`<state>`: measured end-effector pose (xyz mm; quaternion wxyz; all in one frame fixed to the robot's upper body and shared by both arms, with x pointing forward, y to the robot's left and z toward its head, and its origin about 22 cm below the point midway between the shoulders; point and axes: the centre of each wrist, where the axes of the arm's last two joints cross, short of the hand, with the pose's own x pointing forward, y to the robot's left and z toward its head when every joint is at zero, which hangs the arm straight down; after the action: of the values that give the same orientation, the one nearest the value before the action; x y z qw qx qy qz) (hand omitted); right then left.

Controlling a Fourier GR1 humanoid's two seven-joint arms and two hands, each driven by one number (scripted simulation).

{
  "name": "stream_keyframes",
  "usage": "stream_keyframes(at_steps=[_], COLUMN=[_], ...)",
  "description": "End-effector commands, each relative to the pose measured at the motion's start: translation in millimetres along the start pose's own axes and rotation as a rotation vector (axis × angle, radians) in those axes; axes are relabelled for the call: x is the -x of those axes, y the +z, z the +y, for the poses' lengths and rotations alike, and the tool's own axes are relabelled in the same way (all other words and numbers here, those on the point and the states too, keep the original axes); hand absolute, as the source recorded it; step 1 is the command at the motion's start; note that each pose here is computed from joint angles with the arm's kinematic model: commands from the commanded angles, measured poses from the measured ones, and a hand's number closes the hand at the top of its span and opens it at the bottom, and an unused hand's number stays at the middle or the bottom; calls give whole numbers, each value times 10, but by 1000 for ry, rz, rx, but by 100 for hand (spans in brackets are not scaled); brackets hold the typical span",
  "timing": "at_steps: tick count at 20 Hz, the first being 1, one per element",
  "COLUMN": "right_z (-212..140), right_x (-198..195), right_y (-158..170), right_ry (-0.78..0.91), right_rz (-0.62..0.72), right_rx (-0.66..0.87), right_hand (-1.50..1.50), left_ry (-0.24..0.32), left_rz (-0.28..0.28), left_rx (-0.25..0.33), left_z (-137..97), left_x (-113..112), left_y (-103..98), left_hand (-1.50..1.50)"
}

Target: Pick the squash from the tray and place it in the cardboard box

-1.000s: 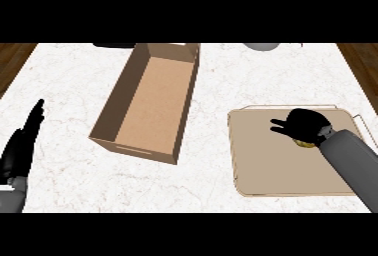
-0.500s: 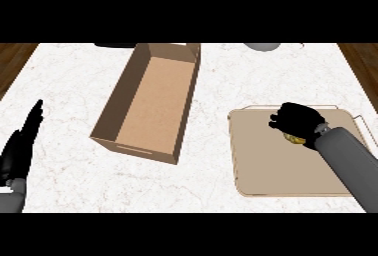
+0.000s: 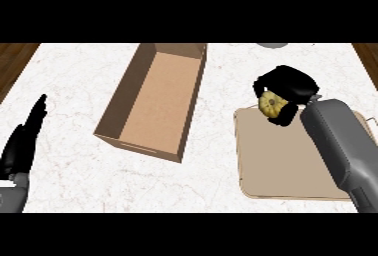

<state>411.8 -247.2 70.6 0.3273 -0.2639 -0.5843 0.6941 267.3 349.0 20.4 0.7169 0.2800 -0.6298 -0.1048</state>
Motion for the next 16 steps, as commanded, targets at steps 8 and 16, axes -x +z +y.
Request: stream_keyframes(at_steps=[8,16], right_z=[-836,-1196], right_x=[144,-374], right_y=[-264,-823], right_ry=[-195,-354], right_rz=[-178,-299], right_rx=[478,437], right_hand=[150,150], left_ry=[-5,3], left_rz=[15,5], left_rx=[-13,-8], left_z=[70,111], left_x=[-7,-23], left_y=[-76,16], left_hand=[0,0])
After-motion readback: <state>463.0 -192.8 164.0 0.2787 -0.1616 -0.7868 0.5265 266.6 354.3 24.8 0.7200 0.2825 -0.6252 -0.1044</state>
